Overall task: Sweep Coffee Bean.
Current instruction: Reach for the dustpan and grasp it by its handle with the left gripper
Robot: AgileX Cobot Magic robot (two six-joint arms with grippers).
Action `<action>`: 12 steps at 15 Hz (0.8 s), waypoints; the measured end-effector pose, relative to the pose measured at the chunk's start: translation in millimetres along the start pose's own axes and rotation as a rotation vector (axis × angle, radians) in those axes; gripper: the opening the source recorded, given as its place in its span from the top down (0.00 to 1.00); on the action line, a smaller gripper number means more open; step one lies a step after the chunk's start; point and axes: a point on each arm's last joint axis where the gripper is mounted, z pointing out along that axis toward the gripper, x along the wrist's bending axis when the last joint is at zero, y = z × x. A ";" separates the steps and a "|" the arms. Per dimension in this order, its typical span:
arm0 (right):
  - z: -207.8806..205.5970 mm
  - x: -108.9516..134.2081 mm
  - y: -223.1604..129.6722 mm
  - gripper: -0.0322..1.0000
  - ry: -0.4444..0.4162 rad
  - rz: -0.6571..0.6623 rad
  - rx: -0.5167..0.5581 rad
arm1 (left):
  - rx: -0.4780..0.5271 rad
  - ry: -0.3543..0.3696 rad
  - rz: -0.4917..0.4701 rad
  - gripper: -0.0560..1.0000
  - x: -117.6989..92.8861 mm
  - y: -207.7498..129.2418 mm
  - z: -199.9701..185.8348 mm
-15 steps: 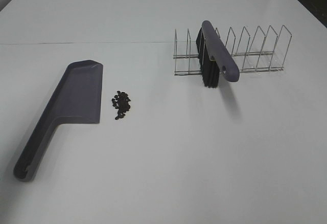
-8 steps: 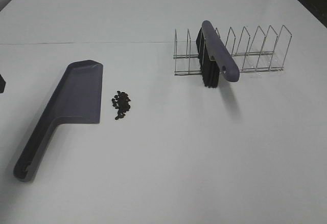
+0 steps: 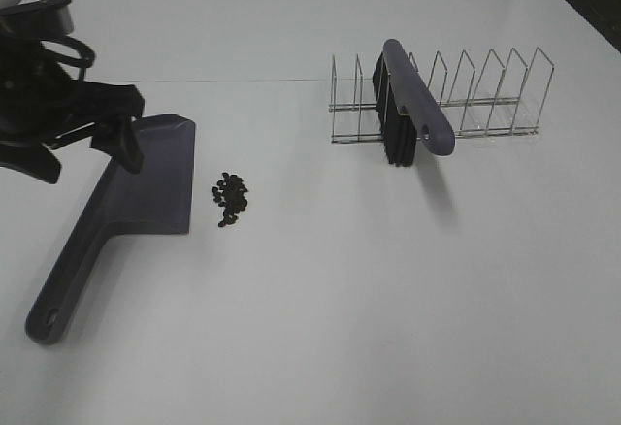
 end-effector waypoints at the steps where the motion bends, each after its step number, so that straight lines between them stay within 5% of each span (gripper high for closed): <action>1: 0.0 0.0 0.0 0.23 0.000 0.000 0.000 | 0.011 -0.003 0.000 0.24 -9.2 5.1 9.3; 4: 0.0 0.0 0.0 0.23 0.000 0.000 0.000 | 0.065 0.025 -0.025 0.24 -15.1 13.6 27.3; 9: 0.0 0.0 0.0 0.23 0.000 0.000 0.000 | 0.314 0.345 -0.025 0.24 29.8 -0.4 27.2; 12: 0.0 0.0 0.0 0.23 0.000 0.000 0.000 | 0.334 0.294 -0.101 0.24 48.5 -9.4 38.0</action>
